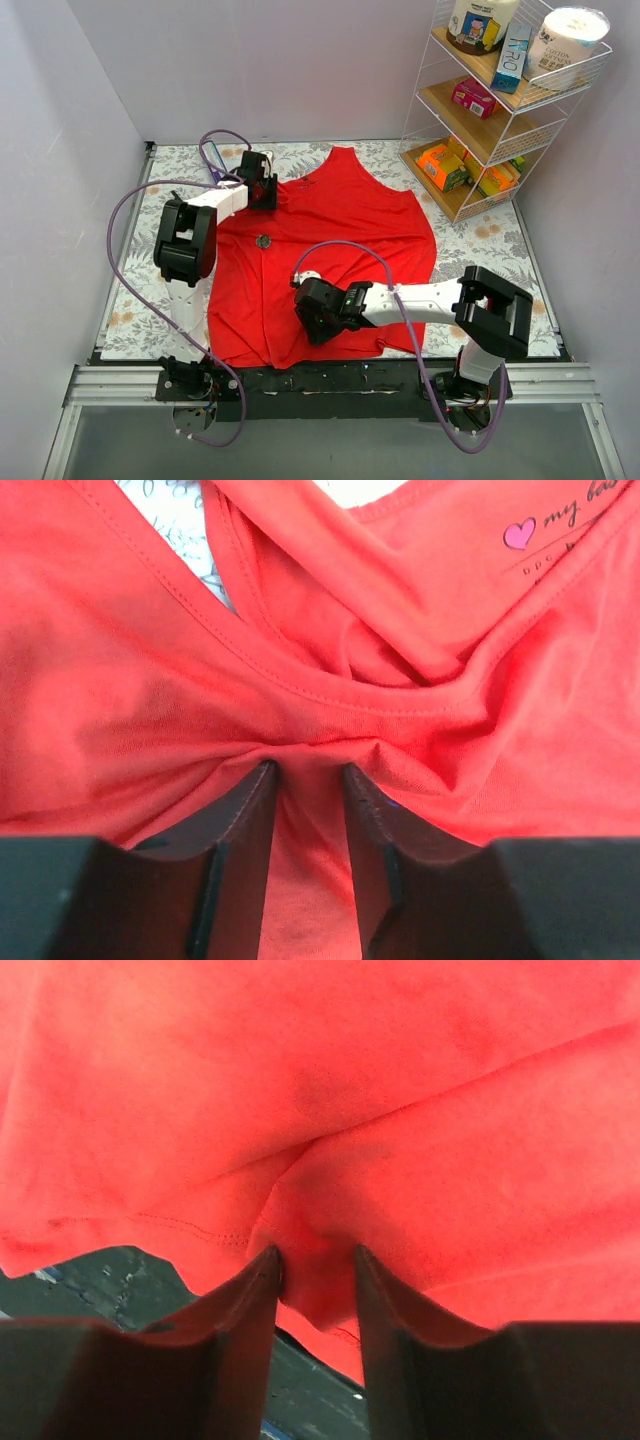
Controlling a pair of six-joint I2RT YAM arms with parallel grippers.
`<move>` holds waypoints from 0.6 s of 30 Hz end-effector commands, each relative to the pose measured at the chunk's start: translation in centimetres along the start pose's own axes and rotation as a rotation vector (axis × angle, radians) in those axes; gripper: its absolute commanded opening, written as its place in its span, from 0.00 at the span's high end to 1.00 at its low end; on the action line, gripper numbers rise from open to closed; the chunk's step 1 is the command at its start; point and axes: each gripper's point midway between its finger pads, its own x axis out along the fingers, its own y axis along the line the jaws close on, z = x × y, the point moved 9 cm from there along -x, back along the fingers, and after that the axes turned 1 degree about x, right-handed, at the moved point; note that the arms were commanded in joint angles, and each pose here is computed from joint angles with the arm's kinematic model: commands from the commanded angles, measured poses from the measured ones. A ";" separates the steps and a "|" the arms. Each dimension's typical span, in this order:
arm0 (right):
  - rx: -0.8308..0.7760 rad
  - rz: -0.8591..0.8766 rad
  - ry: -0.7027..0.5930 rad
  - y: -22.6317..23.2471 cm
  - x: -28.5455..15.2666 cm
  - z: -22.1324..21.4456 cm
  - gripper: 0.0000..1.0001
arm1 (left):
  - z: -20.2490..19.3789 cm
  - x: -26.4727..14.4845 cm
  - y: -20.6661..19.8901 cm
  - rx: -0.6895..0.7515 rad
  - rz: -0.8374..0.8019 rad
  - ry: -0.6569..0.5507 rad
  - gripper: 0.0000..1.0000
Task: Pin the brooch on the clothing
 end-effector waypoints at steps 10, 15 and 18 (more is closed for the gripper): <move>0.027 0.036 0.124 2.3 -0.7 -4.6 0.99 | -1.0 3.7 0.2 -0.009 0.021 0.110 0.97; 0.044 0.049 0.157 3.0 -1.8 -6.1 0.99 | 0.0 4.4 0.2 -0.022 0.022 0.095 1.00; 0.047 0.038 0.159 2.9 -2.0 -6.3 0.99 | 0.6 4.6 0.2 -0.024 0.022 0.091 1.00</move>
